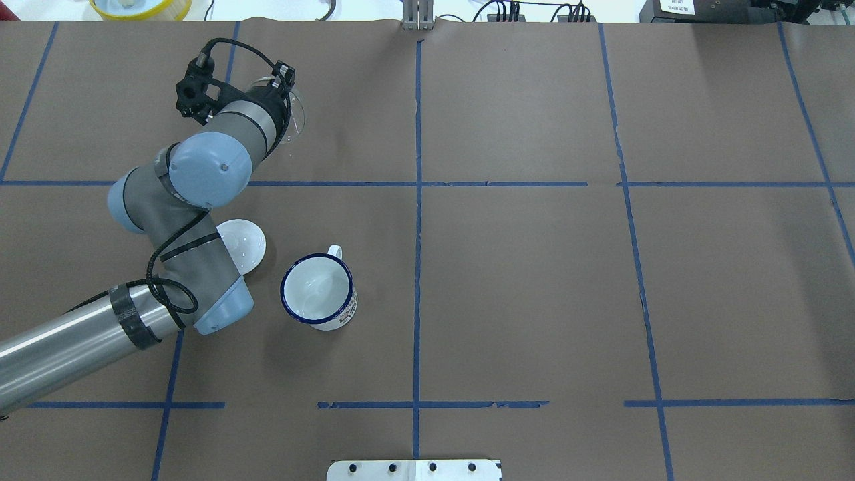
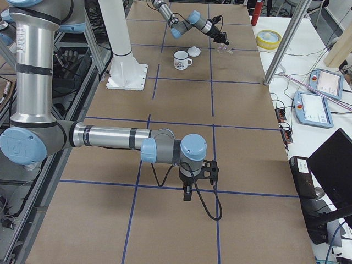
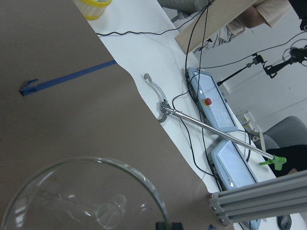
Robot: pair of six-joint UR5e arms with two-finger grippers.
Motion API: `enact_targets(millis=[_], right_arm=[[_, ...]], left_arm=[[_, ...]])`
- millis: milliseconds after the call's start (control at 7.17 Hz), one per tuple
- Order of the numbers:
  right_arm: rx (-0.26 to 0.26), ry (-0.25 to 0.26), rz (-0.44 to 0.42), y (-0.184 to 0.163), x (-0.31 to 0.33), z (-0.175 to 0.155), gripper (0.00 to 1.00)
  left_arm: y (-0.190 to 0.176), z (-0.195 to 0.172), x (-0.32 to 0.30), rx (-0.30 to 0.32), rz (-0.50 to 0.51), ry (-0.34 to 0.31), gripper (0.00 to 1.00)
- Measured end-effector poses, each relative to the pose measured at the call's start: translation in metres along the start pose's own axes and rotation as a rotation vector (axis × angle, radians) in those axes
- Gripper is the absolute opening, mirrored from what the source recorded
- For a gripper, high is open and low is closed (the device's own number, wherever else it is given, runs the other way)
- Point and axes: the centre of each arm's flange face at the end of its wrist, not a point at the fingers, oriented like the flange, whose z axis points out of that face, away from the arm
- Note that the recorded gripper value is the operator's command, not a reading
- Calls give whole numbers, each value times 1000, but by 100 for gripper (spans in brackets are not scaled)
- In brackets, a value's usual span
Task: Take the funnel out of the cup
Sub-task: 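Carry the funnel farther from the robot and set it on the table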
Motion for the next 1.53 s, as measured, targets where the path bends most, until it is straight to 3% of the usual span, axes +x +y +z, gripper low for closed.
enact_targets(millis=[698,837,977,1535], right_arm=[[0,0,0,0,0,0,100],[0,0,0,0,0,0,100],[0,0,0,0,0,0,100],[0,0,0,0,0,0,100]], left_arm=[[25,15,-47,80,-83,25,0],[26,16,-49,87,-83,27,40],[27,16,-51,90,-79,26,99],[29,15,-62,87,-46,12,100]])
